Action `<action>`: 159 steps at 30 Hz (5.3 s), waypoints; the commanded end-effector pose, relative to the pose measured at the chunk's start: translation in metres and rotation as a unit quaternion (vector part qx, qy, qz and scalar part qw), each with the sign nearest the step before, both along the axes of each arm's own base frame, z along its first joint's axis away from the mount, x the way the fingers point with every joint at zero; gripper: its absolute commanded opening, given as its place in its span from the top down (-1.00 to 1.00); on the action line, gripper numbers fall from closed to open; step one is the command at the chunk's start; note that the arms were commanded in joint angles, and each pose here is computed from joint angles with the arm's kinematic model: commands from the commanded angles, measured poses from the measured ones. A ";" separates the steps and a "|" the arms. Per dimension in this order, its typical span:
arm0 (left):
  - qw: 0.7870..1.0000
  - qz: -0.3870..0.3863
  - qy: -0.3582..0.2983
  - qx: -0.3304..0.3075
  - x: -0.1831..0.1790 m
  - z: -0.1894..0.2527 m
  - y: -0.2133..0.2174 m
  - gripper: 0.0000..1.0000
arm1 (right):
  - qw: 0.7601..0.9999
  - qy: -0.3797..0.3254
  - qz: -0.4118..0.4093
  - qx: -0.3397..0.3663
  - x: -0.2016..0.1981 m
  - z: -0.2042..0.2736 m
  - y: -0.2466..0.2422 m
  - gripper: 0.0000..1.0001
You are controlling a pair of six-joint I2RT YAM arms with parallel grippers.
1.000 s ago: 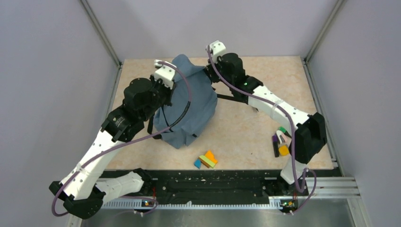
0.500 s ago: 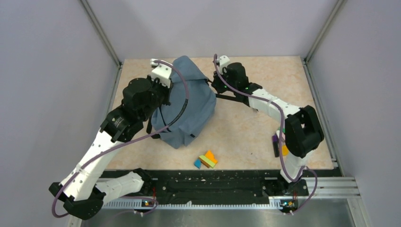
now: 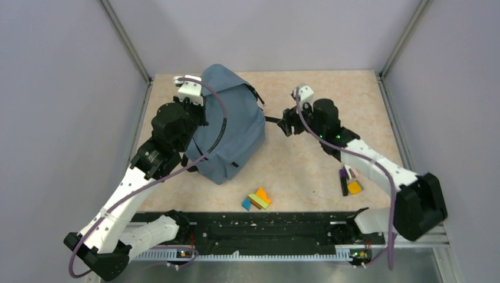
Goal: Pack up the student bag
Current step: Unzip the student bag at the center of the board.
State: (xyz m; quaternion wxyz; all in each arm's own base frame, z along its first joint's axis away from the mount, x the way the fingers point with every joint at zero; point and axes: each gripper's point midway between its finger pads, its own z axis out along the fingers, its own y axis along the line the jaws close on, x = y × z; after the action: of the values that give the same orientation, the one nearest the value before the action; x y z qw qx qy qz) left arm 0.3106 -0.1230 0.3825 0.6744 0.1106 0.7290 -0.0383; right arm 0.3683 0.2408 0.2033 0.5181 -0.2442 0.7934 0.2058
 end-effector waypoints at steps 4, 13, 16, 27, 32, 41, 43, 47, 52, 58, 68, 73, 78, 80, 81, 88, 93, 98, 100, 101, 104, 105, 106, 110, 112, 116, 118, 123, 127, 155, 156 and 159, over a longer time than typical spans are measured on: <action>0.994 0.033 -0.057 -0.089 0.007 0.023 0.011 1.00 | 0.980 -0.115 0.136 0.088 -0.091 0.021 0.040 -0.25; 0.991 0.021 -0.050 -0.121 0.008 0.025 0.014 1.00 | 0.934 -0.216 0.242 0.151 -0.183 0.032 0.105 -0.23; 0.991 0.023 -0.049 -0.124 0.011 0.023 0.017 1.00 | 0.930 -0.225 0.244 0.156 -0.187 0.033 0.121 -0.21; 0.991 0.017 -0.039 -0.129 0.017 0.016 0.015 1.00 | 0.946 -0.218 0.202 0.127 -0.162 0.021 0.167 -0.15; 0.990 0.017 -0.042 -0.131 0.016 0.018 0.016 1.00 | 0.952 -0.206 0.196 0.115 -0.158 0.011 0.178 0.01; 0.991 0.018 -0.044 -0.129 0.015 0.018 0.017 0.95 | 0.969 -0.192 0.133 0.083 -0.143 -0.001 0.175 0.69; 0.990 0.023 -0.046 -0.128 0.015 0.019 0.020 0.95 | 0.970 -0.191 0.125 0.078 -0.142 -0.001 0.171 0.92; 0.991 0.027 -0.048 -0.124 0.014 0.019 0.022 0.95 | 0.976 -0.191 0.086 0.053 -0.132 -0.004 0.156 1.00; 0.991 0.030 -0.052 -0.116 0.015 0.020 0.025 0.94 | 0.981 -0.182 0.061 0.017 -0.115 -0.009 0.133 1.00; 0.993 0.024 -0.057 -0.097 0.016 0.017 0.024 0.94 | 0.979 -0.190 0.079 0.007 -0.108 0.000 0.114 1.00; 0.995 0.019 -0.053 -0.087 0.019 0.013 0.021 0.94 | 0.971 -0.169 0.171 0.013 -0.120 -0.009 0.126 0.69; 0.995 0.018 -0.053 -0.087 0.019 0.013 0.021 0.93 | 0.969 -0.158 0.190 0.019 -0.123 -0.014 0.131 0.58; 0.994 0.019 -0.055 -0.088 0.018 0.015 0.022 0.92 | 0.968 -0.154 0.198 0.017 -0.125 -0.014 0.132 0.45; 0.994 0.019 -0.056 -0.088 0.017 0.016 0.023 0.91 | 0.968 -0.153 0.199 0.015 -0.125 -0.015 0.132 0.43; 0.994 0.019 -0.056 -0.088 0.017 0.015 0.023 0.91 | 0.968 -0.152 0.199 0.013 -0.125 -0.015 0.132 0.43; 0.994 0.019 -0.057 -0.090 0.016 0.017 0.023 0.90 | 0.969 -0.148 0.197 0.009 -0.127 -0.013 0.129 0.40; 0.994 0.018 -0.056 -0.090 0.017 0.016 0.023 0.90 | 0.971 -0.149 0.188 0.006 -0.124 -0.012 0.124 0.40; 0.994 0.018 -0.057 -0.091 0.016 0.017 0.023 0.89 | 0.971 -0.153 0.183 0.009 -0.121 -0.008 0.122 0.41; 0.994 0.018 -0.055 -0.091 0.017 0.016 0.022 0.89 | 0.971 -0.154 0.181 0.010 -0.118 -0.006 0.122 0.41; 0.994 0.017 -0.055 -0.091 0.017 0.016 0.022 0.89 | 0.971 -0.156 0.180 0.011 -0.117 -0.004 0.122 0.41; 0.994 0.016 -0.054 -0.091 0.017 0.016 0.022 0.89 | 0.970 -0.162 0.178 0.013 -0.115 0.000 0.123 0.45; 0.994 0.016 -0.054 -0.091 0.017 0.015 0.022 0.89 | 0.970 -0.163 0.178 0.012 -0.114 0.001 0.123 0.50; 0.994 0.016 -0.054 -0.091 0.017 0.016 0.022 0.89 | 0.970 -0.164 0.177 0.012 -0.113 0.002 0.123 0.56; 0.994 0.016 -0.053 -0.090 0.018 0.015 0.021 0.89 | 0.970 -0.167 0.176 0.015 -0.112 0.005 0.124 0.72; 0.994 0.017 -0.053 -0.090 0.018 0.015 0.022 0.89 | 0.970 -0.169 0.176 0.016 -0.112 0.006 0.124 0.81; 0.994 0.017 -0.053 -0.090 0.018 0.015 0.022 0.88 | 0.969 -0.171 0.176 0.016 -0.111 0.007 0.124 1.00; 0.994 0.017 -0.053 -0.091 0.018 0.015 0.021 0.88 | 0.972 -0.172 0.158 0.014 -0.106 0.007 0.120 1.00; 0.994 0.017 -0.052 -0.091 0.018 0.015 0.021 0.88 | 0.978 -0.171 0.114 0.026 -0.092 0.015 0.110 1.00; 0.994 0.018 -0.053 -0.091 0.018 0.015 0.022 0.88 | 0.983 -0.163 0.076 0.041 -0.077 0.019 0.104 1.00; 0.994 0.015 -0.052 -0.091 0.018 0.015 0.021 0.87 | 0.980 -0.165 -0.080 0.074 0.067 0.029 0.056 1.00; 0.994 0.015 -0.051 -0.091 0.018 0.015 0.021 0.87 | 0.981 -0.162 -0.082 0.070 0.074 0.024 0.055 1.00; 0.994 0.016 -0.052 -0.090 0.018 0.015 0.022 0.87 | 0.981 -0.159 -0.090 0.064 0.088 0.019 0.051 1.00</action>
State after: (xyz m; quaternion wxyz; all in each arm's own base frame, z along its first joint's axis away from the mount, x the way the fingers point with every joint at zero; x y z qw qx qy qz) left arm 0.3281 -0.1121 0.3741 0.6896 0.0609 0.7155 -0.0940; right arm 0.4264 0.3022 0.2024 0.6409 -0.1935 0.7202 0.1820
